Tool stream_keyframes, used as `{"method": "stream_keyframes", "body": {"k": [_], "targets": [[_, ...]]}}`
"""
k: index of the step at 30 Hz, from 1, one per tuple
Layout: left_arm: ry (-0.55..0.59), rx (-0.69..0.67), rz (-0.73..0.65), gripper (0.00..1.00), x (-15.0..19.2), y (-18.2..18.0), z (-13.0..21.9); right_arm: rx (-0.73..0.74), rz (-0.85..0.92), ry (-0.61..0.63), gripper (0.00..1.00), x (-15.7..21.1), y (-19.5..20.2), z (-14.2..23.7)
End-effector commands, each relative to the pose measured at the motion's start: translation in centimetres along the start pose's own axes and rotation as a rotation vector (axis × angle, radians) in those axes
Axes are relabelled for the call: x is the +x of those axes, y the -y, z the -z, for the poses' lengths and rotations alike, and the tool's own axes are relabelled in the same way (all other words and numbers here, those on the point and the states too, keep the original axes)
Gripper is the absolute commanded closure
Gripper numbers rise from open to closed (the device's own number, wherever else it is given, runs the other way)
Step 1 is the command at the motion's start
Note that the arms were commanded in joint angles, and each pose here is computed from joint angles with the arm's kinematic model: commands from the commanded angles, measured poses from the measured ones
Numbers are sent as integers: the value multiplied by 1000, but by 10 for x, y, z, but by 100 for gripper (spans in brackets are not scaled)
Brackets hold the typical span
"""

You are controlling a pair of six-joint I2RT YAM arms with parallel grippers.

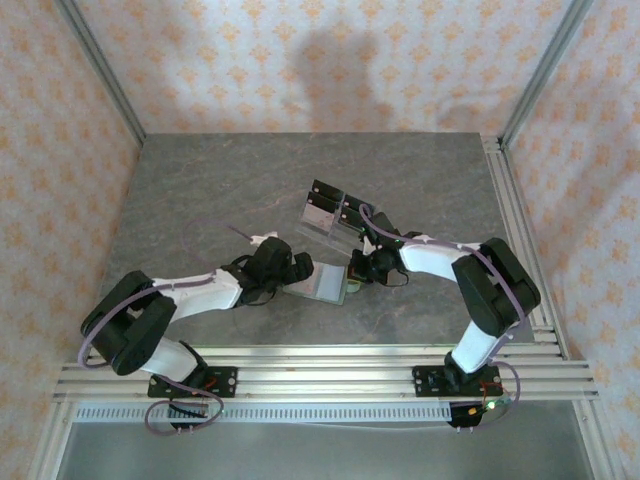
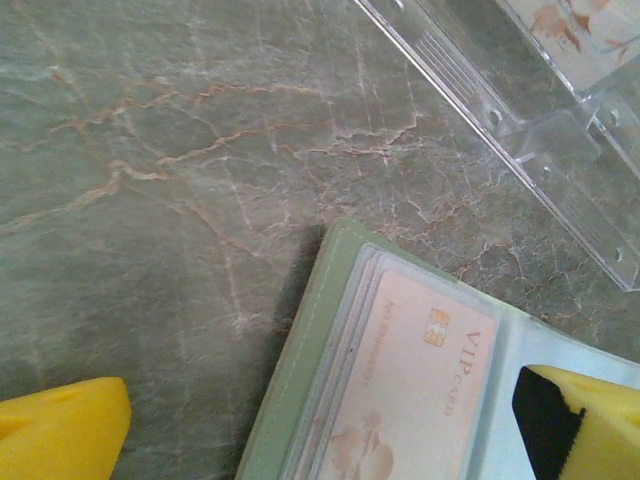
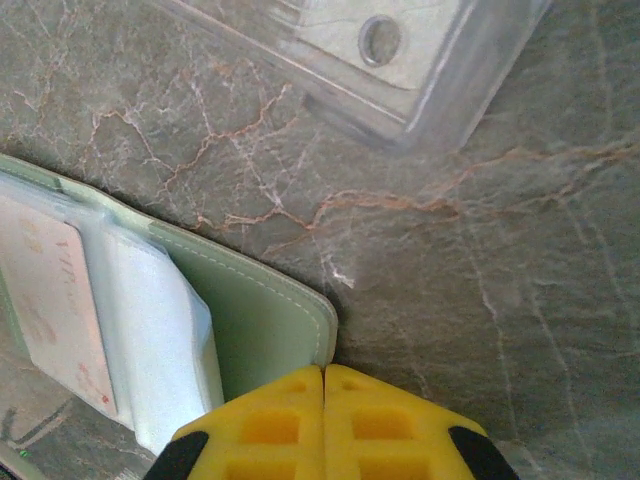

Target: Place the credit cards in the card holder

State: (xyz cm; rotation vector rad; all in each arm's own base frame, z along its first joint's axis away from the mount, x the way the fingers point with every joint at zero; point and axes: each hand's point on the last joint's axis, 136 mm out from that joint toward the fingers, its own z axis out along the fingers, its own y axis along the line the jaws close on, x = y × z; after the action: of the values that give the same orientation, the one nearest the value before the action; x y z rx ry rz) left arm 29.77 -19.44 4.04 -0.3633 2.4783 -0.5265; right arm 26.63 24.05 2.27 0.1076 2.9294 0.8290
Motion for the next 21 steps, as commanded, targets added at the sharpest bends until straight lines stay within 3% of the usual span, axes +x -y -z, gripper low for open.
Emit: {"method": "stream_keyframes", "body": {"k": [1,21], "targets": [[20,70,-6,0,-12,21,-3,8,20,-22,100,1,-1,-4],[11,142,-8,0,6,55,4,-1,19,-36,100,2,0,-11]]}}
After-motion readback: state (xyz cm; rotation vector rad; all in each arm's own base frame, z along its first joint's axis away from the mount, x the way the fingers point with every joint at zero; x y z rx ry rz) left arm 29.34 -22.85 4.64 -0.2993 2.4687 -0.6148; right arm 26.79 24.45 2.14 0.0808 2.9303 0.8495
